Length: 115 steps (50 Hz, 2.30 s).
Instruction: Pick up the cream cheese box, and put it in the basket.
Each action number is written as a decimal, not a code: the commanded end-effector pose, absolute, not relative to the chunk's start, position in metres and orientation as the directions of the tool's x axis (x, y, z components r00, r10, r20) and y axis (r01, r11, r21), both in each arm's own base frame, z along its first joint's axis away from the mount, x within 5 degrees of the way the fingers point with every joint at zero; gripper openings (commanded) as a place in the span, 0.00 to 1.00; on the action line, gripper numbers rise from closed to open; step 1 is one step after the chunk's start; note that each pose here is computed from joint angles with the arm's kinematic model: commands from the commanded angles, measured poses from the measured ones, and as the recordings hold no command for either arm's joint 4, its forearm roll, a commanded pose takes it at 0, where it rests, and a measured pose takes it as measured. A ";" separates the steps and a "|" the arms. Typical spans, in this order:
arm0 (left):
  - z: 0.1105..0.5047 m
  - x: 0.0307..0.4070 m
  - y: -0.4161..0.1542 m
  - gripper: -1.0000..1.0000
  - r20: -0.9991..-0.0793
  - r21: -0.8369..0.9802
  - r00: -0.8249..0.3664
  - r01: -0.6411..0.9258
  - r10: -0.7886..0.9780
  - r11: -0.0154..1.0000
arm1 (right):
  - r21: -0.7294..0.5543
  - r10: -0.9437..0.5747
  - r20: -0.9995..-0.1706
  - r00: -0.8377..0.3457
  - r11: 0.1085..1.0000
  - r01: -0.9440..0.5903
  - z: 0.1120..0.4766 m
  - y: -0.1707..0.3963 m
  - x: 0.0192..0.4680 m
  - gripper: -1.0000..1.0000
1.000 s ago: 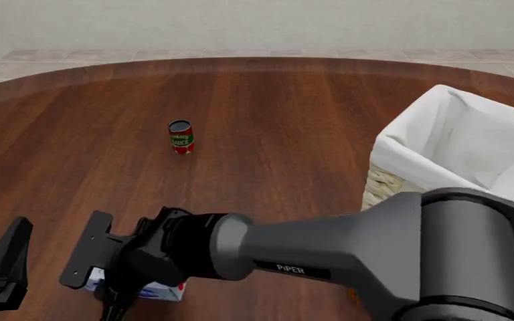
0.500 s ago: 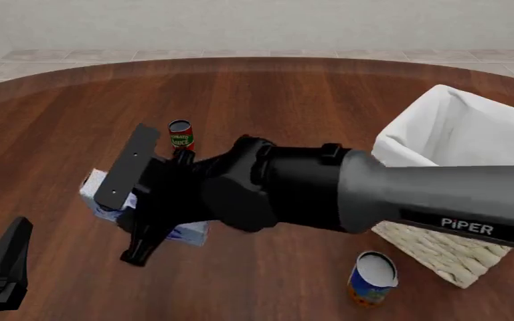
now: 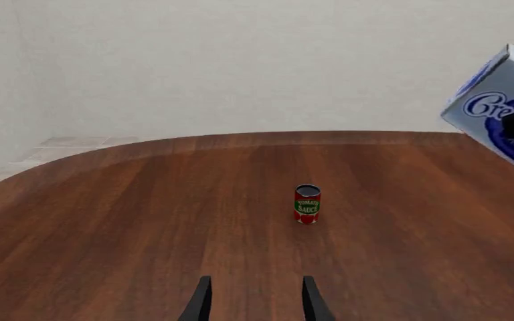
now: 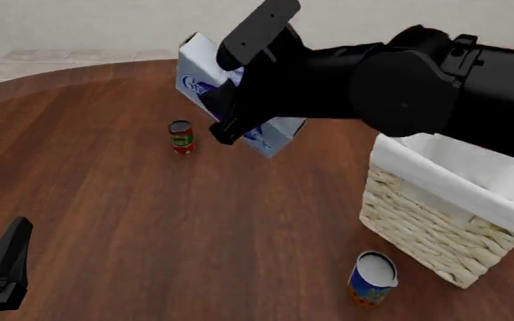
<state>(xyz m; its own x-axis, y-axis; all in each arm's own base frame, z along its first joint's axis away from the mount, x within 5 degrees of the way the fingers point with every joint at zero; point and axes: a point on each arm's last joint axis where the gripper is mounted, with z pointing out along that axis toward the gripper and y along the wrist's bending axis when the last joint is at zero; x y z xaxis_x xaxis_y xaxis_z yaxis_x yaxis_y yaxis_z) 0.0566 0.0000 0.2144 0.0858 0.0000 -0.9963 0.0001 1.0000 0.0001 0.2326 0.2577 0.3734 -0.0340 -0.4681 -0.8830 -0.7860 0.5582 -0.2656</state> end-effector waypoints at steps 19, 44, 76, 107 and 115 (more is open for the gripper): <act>0.214 0.057 0.000 1.00 -0.996 0.000 0.086 0.000 0.000 1.000 | -0.236 -0.383 -0.911 -0.153 0.788 -0.568 0.454 0.150 0.252 0.00; 0.214 0.057 0.000 1.00 -0.996 0.000 0.086 0.000 0.000 1.000 | -0.272 -0.397 -0.881 -0.256 0.869 -0.413 0.462 0.085 0.251 0.00; 0.214 0.057 0.000 1.00 -0.996 0.000 0.086 0.000 0.000 1.000 | -0.366 -0.435 -0.769 -0.468 0.901 -0.235 0.429 0.003 0.247 0.00; 0.214 0.057 0.000 1.00 -0.996 0.000 0.086 0.000 0.000 1.000 | -0.256 -0.246 -0.771 -0.588 0.964 -0.068 0.402 -0.029 0.239 0.00; 0.214 0.057 0.000 1.00 -0.996 0.000 0.086 0.000 0.000 1.000 | -0.232 -0.210 -0.770 -0.603 0.972 -0.042 0.404 -0.032 0.241 0.00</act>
<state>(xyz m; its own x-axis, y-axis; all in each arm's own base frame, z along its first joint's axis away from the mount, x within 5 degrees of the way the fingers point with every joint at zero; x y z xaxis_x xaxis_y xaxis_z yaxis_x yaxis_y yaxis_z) 0.0566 0.0000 0.2144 0.0858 0.0001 -0.9963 0.0001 1.0000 0.0001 0.2408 -0.0283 0.4058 -0.5860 -0.2642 -0.7660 -0.0825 0.9599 -0.2680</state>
